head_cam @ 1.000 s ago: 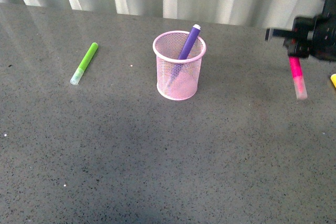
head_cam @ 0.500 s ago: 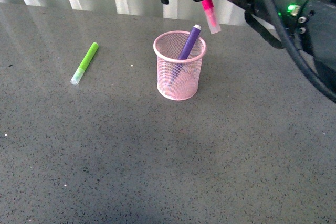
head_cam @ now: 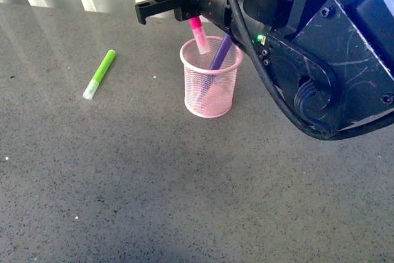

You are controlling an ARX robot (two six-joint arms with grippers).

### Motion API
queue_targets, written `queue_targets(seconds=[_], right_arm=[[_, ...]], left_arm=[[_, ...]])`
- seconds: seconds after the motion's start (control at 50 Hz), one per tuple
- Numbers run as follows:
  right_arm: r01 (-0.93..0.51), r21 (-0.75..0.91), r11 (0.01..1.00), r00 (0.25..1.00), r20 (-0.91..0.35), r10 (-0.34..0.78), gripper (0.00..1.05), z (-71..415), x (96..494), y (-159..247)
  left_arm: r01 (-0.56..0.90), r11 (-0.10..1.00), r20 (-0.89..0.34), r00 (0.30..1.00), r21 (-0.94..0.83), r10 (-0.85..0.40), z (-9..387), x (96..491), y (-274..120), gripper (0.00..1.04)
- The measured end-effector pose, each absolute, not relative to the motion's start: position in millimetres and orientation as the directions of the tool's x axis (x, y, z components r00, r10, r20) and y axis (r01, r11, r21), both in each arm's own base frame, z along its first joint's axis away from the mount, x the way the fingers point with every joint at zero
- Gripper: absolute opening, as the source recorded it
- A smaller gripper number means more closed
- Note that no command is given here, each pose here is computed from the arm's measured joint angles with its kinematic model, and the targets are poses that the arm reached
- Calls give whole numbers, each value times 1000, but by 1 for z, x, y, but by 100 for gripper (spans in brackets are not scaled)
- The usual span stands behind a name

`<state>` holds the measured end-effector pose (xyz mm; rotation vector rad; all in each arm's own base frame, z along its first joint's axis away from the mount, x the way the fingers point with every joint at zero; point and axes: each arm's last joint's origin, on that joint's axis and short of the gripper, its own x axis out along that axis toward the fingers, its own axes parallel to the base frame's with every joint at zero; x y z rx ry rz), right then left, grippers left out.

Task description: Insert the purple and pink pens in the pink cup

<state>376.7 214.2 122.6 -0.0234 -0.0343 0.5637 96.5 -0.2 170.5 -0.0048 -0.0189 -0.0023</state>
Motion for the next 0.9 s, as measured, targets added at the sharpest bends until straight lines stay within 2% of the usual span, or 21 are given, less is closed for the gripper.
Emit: queue_targets(seconds=[0.66, 0.9], right_arm=[[-522, -9, 853, 853, -3, 522, 11, 109, 385, 211], [-521, 16, 854, 853, -27, 521, 54, 106, 383, 210]], left_arm=[[2, 1000, 19, 1000, -5, -2, 170, 97, 0, 98], [2, 1000, 19, 1000, -5, -2, 170, 97, 0, 98]])
